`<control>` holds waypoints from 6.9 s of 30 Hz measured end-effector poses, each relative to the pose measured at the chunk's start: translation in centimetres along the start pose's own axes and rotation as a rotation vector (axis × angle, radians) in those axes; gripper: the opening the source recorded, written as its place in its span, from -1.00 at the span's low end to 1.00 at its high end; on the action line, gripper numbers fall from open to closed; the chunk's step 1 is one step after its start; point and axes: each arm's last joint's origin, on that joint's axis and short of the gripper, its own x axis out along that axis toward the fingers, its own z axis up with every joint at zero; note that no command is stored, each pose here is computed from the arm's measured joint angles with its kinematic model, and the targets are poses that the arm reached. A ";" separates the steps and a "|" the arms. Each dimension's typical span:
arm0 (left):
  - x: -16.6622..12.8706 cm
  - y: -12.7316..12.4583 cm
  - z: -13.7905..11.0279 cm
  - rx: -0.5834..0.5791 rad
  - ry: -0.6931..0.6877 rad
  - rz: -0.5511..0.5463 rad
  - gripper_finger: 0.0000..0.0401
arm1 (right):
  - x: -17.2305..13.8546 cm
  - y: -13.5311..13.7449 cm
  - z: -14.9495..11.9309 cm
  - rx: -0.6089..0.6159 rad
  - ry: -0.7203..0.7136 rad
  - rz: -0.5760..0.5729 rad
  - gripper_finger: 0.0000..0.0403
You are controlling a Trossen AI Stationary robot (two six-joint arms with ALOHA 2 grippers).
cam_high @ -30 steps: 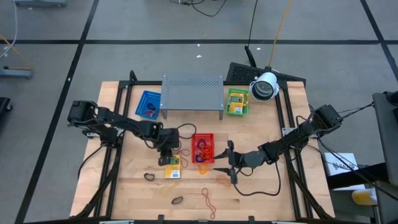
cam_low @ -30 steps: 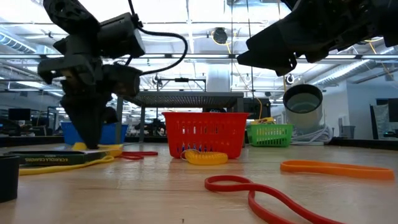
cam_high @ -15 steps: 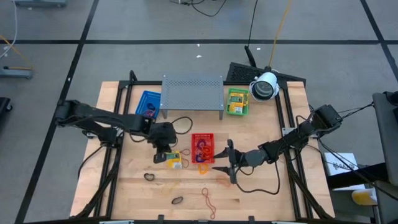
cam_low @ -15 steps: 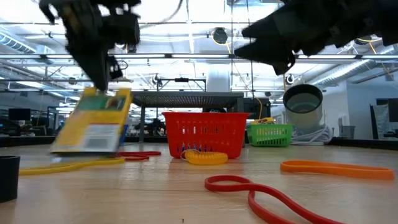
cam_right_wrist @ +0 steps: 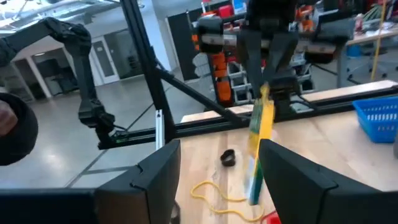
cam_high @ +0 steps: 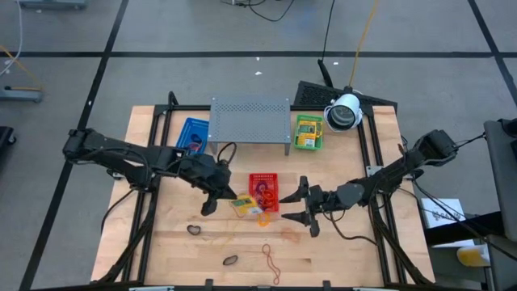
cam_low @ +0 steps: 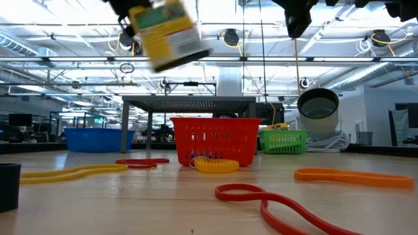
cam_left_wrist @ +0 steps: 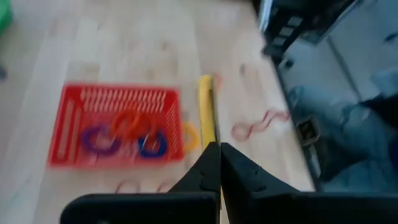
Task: Pick & Place Office Desk Supplies
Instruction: Put the yellow crayon box into the green basket, then put the bottom black rubber band into the blue basket
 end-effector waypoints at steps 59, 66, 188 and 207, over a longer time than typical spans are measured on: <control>6.1 0.0 3.1 0.127 -0.353 -0.094 -1.00 | 0.4 -1.5 0.7 -0.041 -0.043 -0.034 -0.04; 5.8 -0.3 3.7 0.143 -0.419 -0.124 -0.99 | 0.4 -1.6 0.5 -0.038 -0.016 -0.043 -0.52; 6.1 -9.2 0.9 0.228 -0.433 -0.214 -0.24 | -8.0 -4.1 0.0 -0.007 -0.105 0.337 0.07; 4.9 -15.8 -7.2 0.030 -0.227 0.156 -0.41 | -1.1 8.5 -2.6 -0.170 0.122 0.238 0.05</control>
